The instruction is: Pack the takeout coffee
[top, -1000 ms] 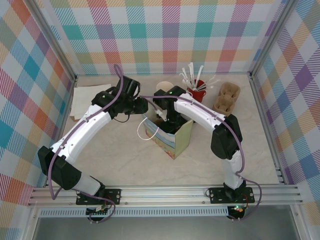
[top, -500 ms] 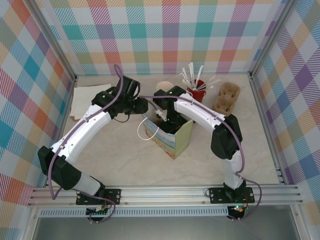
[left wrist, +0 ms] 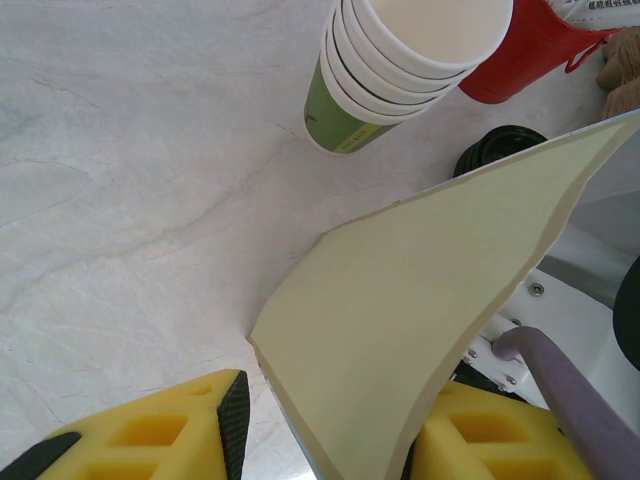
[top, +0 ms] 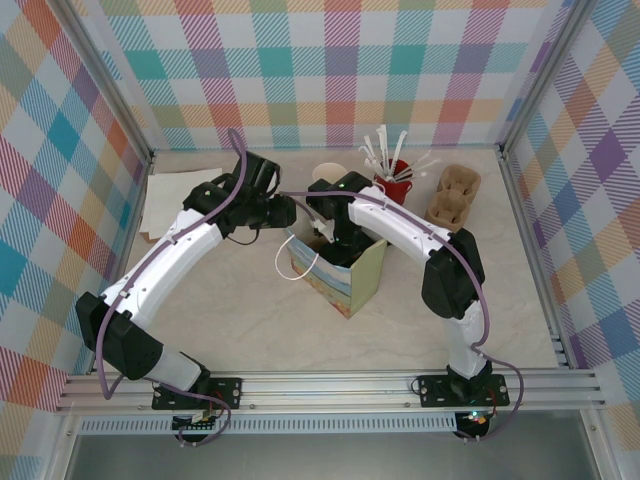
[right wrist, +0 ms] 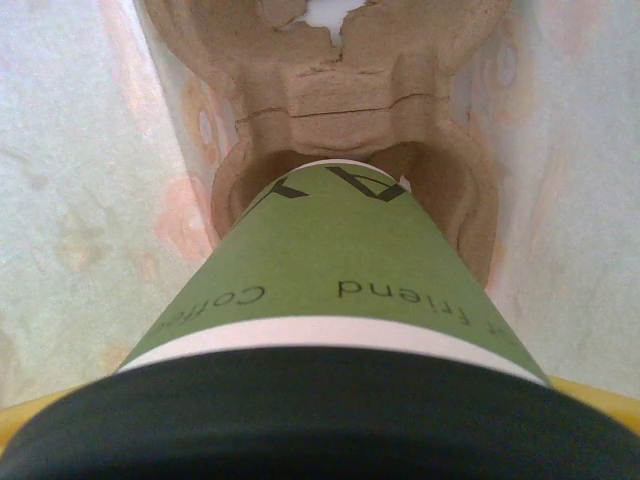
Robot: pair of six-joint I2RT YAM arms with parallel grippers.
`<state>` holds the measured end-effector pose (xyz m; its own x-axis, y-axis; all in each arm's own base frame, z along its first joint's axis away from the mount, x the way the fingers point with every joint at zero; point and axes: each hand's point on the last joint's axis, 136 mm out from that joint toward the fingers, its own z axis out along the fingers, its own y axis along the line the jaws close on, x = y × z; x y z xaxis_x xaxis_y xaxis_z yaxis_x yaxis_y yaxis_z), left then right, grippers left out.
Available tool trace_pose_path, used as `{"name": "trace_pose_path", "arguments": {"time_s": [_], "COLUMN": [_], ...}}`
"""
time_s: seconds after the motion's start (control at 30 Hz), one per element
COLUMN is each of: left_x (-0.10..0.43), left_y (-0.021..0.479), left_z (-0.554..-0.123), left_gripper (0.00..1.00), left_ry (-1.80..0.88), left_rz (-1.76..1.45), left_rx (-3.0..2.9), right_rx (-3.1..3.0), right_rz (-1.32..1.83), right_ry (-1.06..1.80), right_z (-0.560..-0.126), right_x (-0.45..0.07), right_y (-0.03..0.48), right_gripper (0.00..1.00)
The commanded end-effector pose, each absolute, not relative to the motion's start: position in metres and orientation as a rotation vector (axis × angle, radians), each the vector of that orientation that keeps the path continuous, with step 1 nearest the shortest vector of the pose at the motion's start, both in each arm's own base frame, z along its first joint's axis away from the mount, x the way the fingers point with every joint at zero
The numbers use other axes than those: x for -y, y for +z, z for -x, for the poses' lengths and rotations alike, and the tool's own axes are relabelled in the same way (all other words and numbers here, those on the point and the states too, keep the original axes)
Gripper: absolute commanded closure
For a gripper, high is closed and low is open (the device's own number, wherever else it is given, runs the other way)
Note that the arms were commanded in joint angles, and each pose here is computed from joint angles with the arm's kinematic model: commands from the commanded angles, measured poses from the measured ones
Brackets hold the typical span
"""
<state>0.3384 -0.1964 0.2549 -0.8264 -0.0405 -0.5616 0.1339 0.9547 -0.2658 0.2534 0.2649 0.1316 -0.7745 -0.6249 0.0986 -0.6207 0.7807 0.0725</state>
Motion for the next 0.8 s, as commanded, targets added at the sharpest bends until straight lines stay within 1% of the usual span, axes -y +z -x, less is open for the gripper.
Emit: {"name": "trace_pose_path", "arguments": {"time_s": [0.0, 0.77], "left_x": [0.1939, 0.1942], "left_y": [0.2559, 0.2552], "left_z": [-0.34, -0.3398], "left_gripper": [0.58, 0.58], "left_ry": [-0.394, -0.395], "left_rz": [-0.054, -0.054], "left_rx": [-2.516, -2.519], "right_rx": [2.802, 2.777], "right_rz": [-0.996, -0.98], "right_ry": [-0.009, 0.01], "right_z": [-0.2486, -0.2437], "right_x": [-0.254, -0.2488], "right_y": [0.1263, 0.127], "right_gripper": [0.31, 0.31]}}
